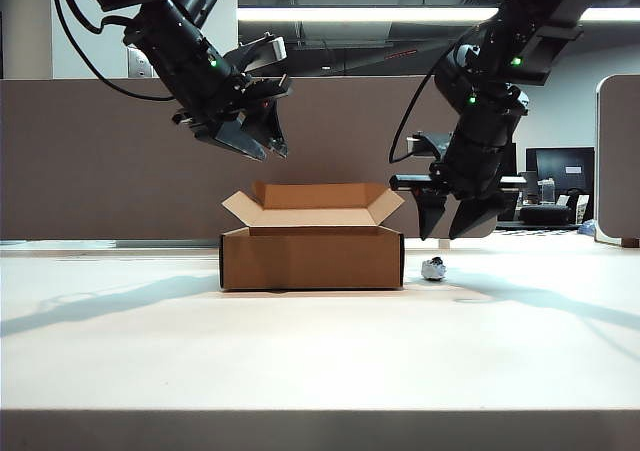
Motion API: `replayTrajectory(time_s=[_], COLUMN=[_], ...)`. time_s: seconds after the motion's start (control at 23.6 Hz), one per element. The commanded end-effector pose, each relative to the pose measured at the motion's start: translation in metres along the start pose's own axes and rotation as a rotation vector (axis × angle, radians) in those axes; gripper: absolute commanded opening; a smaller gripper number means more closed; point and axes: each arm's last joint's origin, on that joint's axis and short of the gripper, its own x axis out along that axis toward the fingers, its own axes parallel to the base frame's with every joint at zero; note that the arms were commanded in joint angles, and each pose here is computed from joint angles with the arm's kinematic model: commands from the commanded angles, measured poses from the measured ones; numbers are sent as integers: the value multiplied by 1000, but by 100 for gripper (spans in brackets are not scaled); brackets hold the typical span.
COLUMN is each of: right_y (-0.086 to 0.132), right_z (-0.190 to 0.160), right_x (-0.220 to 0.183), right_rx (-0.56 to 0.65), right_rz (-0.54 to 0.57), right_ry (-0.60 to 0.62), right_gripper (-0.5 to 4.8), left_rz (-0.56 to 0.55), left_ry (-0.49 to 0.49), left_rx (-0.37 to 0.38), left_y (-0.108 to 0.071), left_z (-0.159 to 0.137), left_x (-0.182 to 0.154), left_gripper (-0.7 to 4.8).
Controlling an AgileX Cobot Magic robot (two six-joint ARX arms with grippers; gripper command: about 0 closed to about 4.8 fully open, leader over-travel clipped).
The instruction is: Pick up all the paper balls on the table and put them in the paper box.
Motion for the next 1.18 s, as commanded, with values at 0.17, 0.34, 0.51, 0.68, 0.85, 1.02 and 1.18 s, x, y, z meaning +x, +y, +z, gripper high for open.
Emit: replayTrajectory(time_s=[0.17,0.34,0.51,0.68,0.85,1.02,1.18], right_y=[-6,-23,-49,-68,-79,-75,-69], right_z=[3,2,-2,-2,3,7,7], right_x=[-1,-5,-8,-9,-10,-10,-8], right_rx=[19,-25,-33,-5,17,8,-2], right_rz=[80,162,128,66,113,208,277], right_ry=[-20,2,23,18,-64,-103,-111], right_gripper=[260,270,270,269,270,270,270], left_rz=[19,25,68,69,69,68,68], left_ry=[10,40,42,31,37,37,40], left_rx=[-3,1,4,6,4,5,4], left_y=[0,-1,-1,-1,-1,-1,-1], left_z=[2,1,4,6,6,6,6], left_x=[-3,-7,-14,-17,-17,-17,-17], left_gripper=[187,185,184,184,184,184,184])
